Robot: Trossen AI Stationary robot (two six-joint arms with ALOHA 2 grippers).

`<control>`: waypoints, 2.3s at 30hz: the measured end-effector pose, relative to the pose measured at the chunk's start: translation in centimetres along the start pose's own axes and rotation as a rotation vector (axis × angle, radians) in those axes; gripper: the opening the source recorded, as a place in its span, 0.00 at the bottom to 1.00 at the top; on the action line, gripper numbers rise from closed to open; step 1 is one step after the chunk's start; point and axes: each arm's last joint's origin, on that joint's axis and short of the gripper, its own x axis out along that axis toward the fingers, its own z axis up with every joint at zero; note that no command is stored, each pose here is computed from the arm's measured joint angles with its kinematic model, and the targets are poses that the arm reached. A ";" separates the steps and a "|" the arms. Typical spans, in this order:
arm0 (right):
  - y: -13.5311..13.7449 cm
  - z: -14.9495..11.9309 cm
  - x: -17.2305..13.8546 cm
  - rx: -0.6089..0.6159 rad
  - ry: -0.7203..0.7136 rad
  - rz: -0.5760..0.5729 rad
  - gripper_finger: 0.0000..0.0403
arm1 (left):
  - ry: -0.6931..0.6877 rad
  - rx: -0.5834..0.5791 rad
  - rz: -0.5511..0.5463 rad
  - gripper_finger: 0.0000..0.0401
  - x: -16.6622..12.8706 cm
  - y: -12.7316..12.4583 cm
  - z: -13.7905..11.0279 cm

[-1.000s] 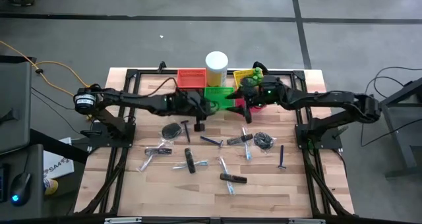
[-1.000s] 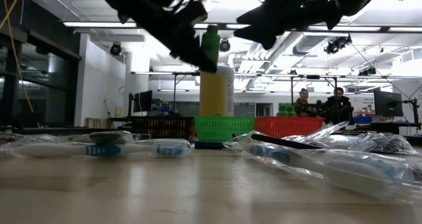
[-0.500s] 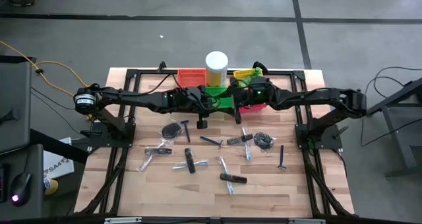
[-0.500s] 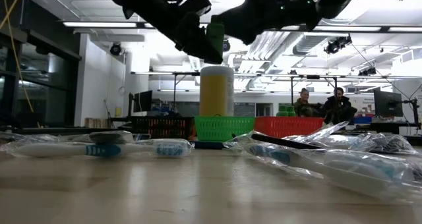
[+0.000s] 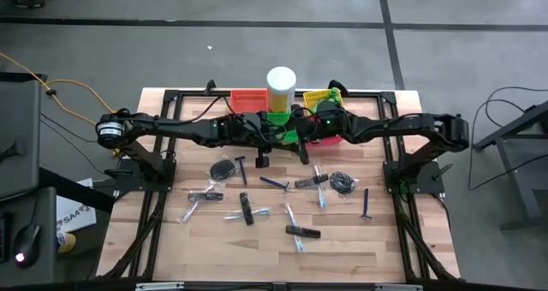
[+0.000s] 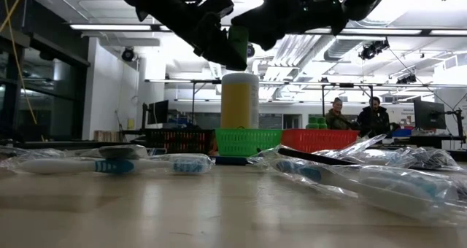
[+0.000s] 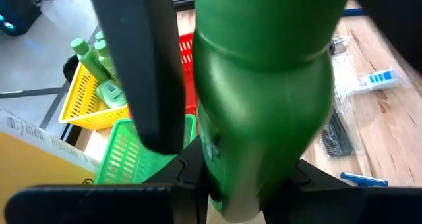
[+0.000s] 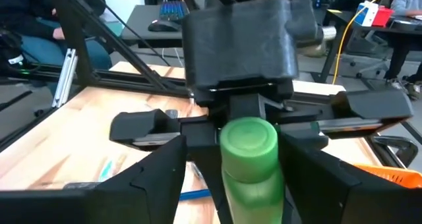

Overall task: Pick & Place Travel size toiletries
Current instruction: Put the green shampoo into the yellow bin

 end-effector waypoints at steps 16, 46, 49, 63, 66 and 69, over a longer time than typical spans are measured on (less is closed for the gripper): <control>0.0 0.0 0.0 0.032 0.001 -0.004 0.23 | -0.001 -0.008 -0.007 0.24 0.0 0.0 0.0; -8.7 -1.2 -6.9 0.265 0.106 -0.339 0.23 | 0.305 0.067 0.322 0.57 -3.2 1.3 -1.5; -9.9 -1.3 -8.4 0.270 0.114 -0.441 0.23 | 0.335 0.031 0.335 0.57 -3.4 1.9 -2.0; -12.9 -1.8 -11.8 0.297 0.111 -0.643 0.23 | 0.315 -0.120 0.391 0.57 -2.6 3.4 -5.3; -13.1 -1.8 -12.1 0.307 0.108 -0.656 0.23 | 0.259 -0.164 0.407 0.57 -2.3 3.0 -6.6; -13.3 -2.0 -12.3 0.348 0.105 -0.694 0.23 | 0.202 -0.220 0.420 0.57 -2.5 2.7 -7.5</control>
